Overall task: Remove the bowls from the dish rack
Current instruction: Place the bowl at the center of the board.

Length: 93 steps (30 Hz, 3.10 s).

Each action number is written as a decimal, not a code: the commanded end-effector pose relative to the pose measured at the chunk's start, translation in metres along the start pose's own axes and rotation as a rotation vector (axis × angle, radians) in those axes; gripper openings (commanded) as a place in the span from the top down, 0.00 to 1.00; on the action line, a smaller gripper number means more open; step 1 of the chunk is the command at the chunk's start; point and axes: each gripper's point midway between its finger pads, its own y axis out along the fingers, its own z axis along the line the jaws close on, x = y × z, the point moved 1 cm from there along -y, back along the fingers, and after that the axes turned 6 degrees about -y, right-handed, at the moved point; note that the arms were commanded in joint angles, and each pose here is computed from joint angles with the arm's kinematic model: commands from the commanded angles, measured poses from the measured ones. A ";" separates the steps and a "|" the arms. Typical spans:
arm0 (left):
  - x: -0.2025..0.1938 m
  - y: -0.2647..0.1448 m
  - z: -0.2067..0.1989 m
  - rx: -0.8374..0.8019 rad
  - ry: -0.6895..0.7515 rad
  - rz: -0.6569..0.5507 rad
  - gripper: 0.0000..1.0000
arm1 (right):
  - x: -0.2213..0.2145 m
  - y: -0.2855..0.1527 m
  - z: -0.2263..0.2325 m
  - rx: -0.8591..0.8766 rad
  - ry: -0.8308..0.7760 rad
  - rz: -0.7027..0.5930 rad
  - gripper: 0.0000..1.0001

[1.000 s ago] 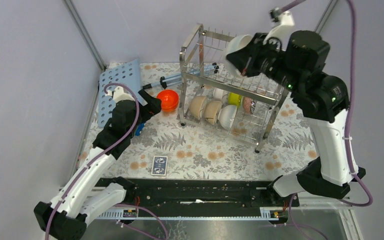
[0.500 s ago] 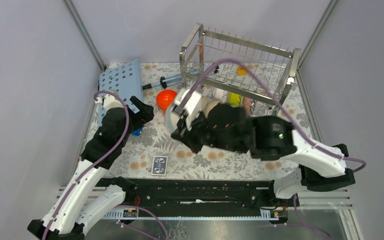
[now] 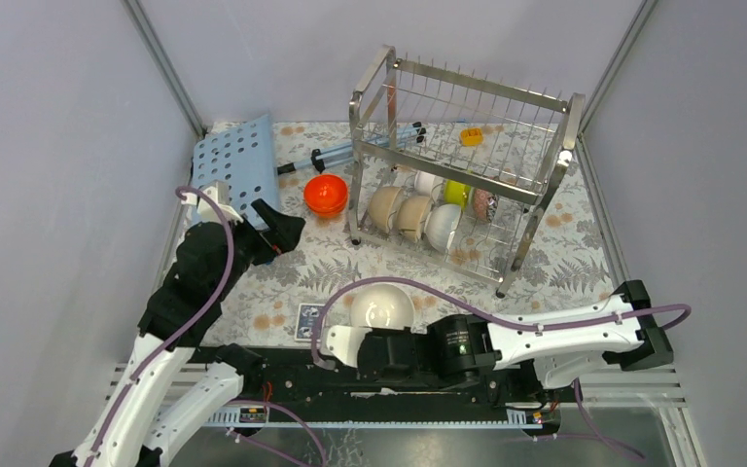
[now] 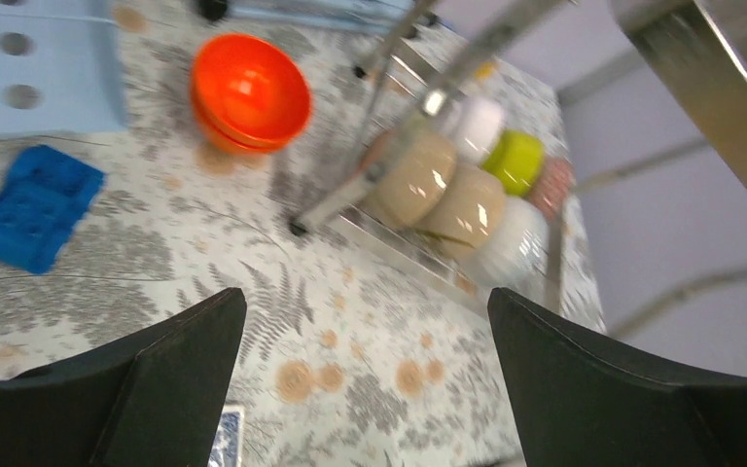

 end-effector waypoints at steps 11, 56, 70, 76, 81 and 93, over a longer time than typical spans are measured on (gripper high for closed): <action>-0.100 -0.041 -0.013 -0.325 0.212 0.509 0.03 | -0.087 0.009 0.030 0.010 -0.201 0.138 1.00; -0.266 -0.035 -0.029 -0.236 0.608 0.853 0.79 | -0.071 0.038 0.062 0.141 -0.273 0.133 1.00; -0.261 -0.030 -0.032 -0.229 0.556 0.800 1.00 | -0.062 0.029 0.062 0.114 -0.109 0.077 0.32; -0.241 -0.017 -0.028 -0.166 0.486 0.700 1.00 | -0.037 0.007 0.053 0.089 0.117 -0.031 0.00; -0.207 0.005 -0.004 -0.030 0.317 0.560 1.00 | -0.020 -0.013 0.024 -0.055 0.449 -0.142 0.00; -0.132 0.025 0.060 0.316 0.013 0.171 1.00 | -0.041 -0.016 -0.030 -0.445 0.933 -0.292 0.00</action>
